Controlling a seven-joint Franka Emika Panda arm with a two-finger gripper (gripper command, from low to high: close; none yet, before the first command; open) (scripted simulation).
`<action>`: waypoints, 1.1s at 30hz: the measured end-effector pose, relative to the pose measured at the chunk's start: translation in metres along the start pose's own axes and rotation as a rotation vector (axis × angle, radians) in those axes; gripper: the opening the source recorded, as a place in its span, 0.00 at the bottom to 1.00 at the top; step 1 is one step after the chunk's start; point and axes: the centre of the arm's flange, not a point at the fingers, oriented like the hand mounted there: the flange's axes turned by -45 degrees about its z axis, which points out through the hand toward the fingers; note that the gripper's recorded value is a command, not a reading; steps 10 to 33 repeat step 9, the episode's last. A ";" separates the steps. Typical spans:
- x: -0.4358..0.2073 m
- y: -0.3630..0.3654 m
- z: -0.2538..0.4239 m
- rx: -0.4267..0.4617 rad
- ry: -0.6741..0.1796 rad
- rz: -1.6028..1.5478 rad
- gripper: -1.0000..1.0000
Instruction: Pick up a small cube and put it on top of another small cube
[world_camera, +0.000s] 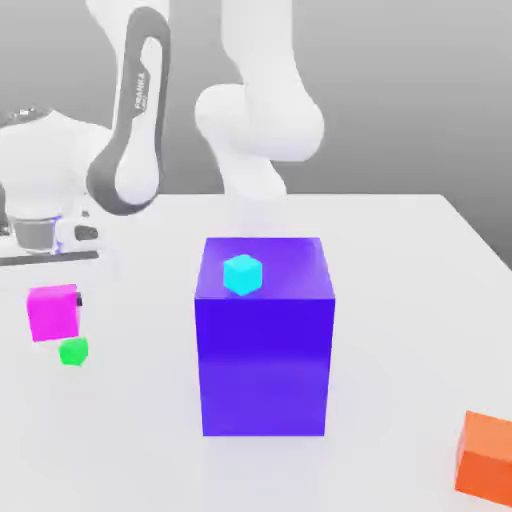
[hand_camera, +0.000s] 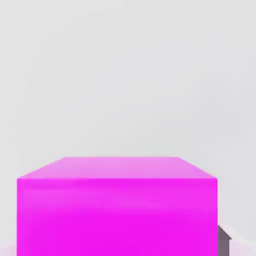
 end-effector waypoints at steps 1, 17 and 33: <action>0.000 0.000 0.002 -0.002 -0.001 0.000 0.00; -0.001 0.006 0.022 -0.024 -0.011 0.002 0.00; -0.001 0.006 0.022 -0.024 -0.011 0.002 0.00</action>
